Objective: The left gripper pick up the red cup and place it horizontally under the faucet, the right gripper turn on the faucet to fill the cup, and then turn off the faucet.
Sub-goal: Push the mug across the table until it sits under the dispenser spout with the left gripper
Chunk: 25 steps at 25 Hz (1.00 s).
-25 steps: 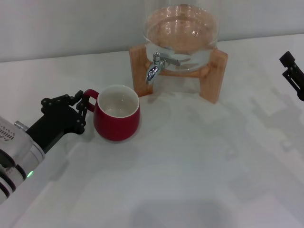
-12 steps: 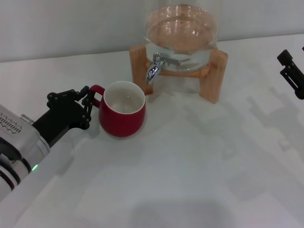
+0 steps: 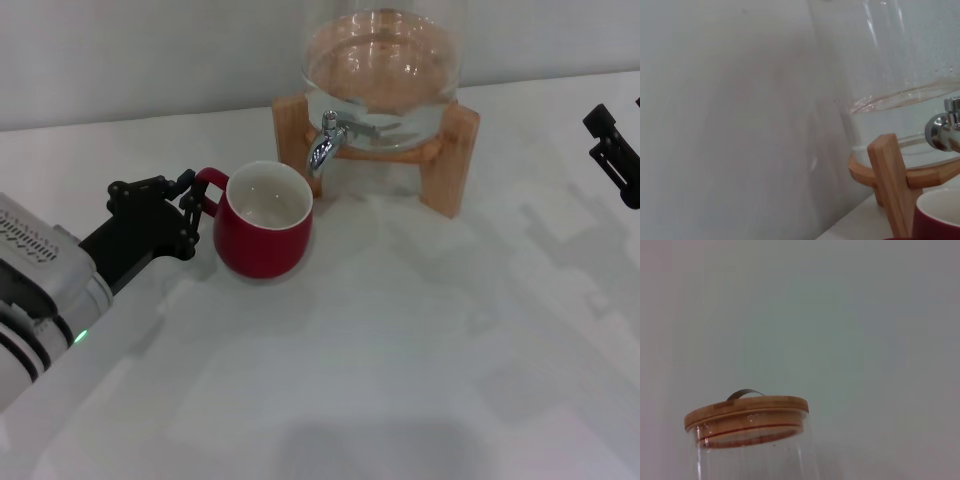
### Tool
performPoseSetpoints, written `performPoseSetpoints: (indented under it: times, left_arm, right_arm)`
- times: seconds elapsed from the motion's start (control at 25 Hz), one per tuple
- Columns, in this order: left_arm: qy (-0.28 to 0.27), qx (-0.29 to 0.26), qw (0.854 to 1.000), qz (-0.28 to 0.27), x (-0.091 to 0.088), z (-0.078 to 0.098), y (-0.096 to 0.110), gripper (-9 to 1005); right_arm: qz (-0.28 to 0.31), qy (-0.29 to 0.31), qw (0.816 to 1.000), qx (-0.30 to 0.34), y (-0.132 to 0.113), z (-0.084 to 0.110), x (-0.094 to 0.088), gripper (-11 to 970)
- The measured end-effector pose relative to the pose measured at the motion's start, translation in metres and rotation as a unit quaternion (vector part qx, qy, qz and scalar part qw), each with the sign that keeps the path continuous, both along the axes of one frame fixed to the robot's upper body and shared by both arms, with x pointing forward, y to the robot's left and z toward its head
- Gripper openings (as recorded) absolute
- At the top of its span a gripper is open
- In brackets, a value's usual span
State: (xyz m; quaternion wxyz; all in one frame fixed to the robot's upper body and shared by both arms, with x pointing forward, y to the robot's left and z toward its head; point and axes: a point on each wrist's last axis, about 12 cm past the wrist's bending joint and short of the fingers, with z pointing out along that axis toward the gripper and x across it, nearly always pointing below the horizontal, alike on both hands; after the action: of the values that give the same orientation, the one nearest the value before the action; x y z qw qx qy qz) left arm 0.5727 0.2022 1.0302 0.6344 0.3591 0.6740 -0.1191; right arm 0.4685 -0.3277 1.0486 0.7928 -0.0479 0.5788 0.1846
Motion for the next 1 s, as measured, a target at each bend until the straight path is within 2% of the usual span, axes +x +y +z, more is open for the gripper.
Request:
performPoseSetpoints:
  times: [1.0]
  left_arm:
    - [0.014, -0.008, 1.0, -0.024, 0.0, 0.001, -0.011, 95]
  right_arm:
    - [0.007, -0.006, 1.0, 0.003, 0.003, 0.002, 0.0, 784]
